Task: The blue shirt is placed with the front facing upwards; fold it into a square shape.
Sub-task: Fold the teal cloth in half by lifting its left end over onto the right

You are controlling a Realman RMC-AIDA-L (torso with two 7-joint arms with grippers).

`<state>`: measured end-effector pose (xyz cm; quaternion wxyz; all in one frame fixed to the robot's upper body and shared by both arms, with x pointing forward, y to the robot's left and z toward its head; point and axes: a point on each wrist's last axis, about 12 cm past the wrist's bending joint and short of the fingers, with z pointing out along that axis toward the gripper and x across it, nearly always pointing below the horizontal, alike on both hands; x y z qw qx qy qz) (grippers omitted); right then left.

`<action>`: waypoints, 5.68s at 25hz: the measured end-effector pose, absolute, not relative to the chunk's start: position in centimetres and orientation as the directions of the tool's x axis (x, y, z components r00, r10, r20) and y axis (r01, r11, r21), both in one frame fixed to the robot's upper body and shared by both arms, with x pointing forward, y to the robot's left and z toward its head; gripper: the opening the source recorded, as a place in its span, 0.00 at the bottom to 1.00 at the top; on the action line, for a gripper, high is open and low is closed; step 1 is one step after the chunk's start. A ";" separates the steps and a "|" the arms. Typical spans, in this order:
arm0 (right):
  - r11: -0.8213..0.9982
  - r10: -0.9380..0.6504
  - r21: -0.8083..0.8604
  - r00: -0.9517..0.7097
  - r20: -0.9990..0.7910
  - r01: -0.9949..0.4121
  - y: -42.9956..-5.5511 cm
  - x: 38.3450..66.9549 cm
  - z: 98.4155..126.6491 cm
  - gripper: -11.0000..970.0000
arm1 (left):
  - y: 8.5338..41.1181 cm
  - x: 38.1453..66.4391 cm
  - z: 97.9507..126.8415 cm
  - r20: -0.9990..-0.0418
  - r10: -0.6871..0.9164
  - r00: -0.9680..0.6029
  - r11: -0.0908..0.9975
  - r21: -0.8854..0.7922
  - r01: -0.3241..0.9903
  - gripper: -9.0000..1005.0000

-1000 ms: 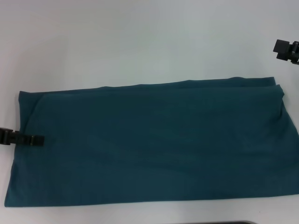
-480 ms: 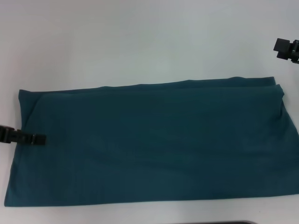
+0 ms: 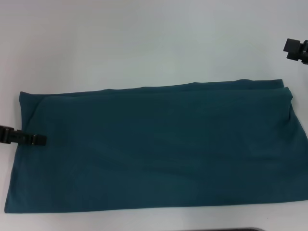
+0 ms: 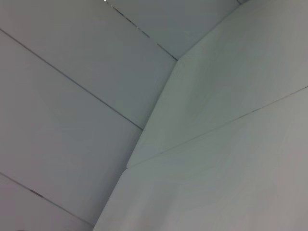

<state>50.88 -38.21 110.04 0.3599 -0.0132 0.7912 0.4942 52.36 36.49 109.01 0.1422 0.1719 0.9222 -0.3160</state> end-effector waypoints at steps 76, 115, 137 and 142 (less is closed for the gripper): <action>0.489 0.343 0.775 -0.729 -0.593 -0.400 -36.6 52.3 110.2 0.80 | 43.5 52.1 112.3 -0.296 0.200 -0.934 0.861 -0.401 0.311 0.07; 0.483 0.288 0.755 -0.734 -0.615 -0.443 -36.2 53.1 111.1 0.77 | 35.4 52.0 117.1 -0.567 0.083 -0.819 0.459 -0.708 0.537 0.06; 0.470 0.261 0.754 -0.744 -0.615 -0.458 -36.1 53.1 111.5 0.77 | 32.4 52.5 119.7 -0.586 0.066 -0.808 0.342 -0.747 0.569 0.06; 0.470 0.261 0.754 -0.744 -0.615 -0.458 -36.1 53.1 111.5 0.77 | 30.8 52.6 119.6 -0.595 0.065 -0.801 0.281 -0.759 0.587 0.06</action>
